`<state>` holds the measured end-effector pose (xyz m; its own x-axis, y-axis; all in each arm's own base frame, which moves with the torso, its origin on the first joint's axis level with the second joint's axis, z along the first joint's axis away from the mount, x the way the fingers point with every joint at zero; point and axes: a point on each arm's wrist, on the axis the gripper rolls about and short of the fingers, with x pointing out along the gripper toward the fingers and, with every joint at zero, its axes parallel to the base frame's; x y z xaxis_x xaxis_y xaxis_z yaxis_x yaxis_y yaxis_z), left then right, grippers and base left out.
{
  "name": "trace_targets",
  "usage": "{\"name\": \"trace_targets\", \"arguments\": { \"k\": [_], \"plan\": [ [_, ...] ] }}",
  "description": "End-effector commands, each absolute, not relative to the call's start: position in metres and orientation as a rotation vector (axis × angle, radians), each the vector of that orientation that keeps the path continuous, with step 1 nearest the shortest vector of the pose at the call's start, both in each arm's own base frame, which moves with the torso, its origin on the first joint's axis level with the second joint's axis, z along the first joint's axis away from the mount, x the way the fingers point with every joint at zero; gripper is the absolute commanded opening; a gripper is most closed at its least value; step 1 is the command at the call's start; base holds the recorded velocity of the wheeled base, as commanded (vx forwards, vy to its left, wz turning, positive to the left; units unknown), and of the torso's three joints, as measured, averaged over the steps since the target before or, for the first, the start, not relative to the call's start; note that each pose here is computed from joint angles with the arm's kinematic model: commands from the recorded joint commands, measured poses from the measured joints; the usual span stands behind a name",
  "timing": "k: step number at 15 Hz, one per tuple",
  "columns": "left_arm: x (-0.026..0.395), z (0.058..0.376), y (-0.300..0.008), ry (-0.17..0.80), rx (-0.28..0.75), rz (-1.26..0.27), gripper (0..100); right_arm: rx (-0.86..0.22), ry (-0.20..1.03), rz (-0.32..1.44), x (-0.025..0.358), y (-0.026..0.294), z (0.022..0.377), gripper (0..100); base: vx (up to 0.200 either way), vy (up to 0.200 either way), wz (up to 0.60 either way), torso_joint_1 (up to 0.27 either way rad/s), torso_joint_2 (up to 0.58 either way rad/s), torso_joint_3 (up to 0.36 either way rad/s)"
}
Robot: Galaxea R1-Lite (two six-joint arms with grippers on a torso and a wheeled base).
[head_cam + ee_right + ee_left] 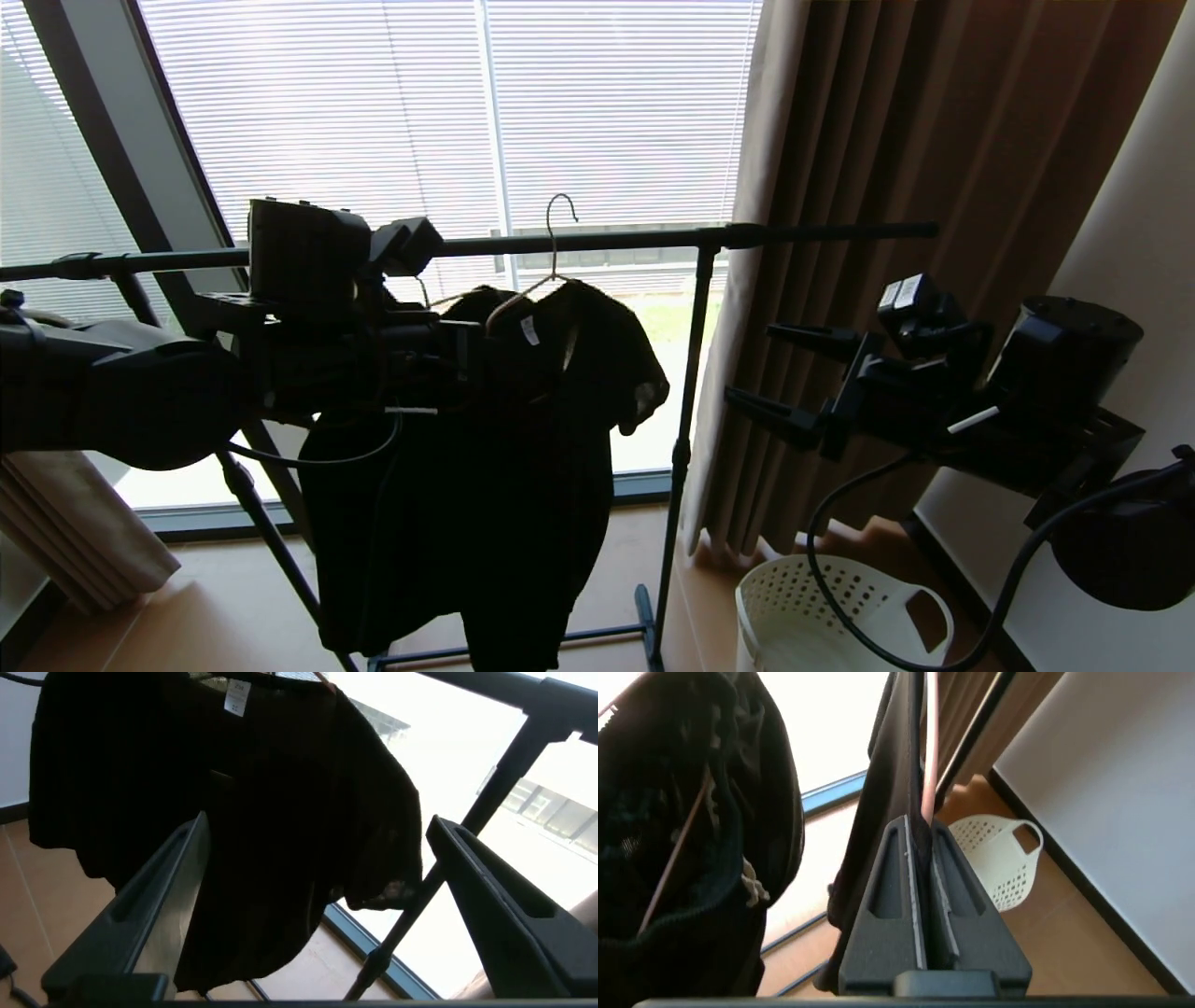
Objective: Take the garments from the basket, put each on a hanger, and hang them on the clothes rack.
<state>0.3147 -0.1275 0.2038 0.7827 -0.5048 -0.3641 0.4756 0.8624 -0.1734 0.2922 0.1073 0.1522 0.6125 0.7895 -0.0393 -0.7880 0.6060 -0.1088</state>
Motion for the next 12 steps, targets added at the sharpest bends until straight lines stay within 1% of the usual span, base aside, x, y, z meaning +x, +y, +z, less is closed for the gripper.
{"name": "trace_targets", "arguments": {
  "k": [1,12],
  "plan": [
    [0.323,0.202,-0.129,0.401,-0.086,-0.522,0,-0.119,-0.01,0.913,0.292,0.107,0.151,100,0.0,0.0,0.0,0.0,0.0,0.0],
    [0.336,0.178,-0.12,0.468,-0.087,-0.468,0,-0.123,-0.006,0.913,0.293,0.108,0.15,100,0.0,0.0,0.0,0.0,0.0,0.0]
  ]
}}
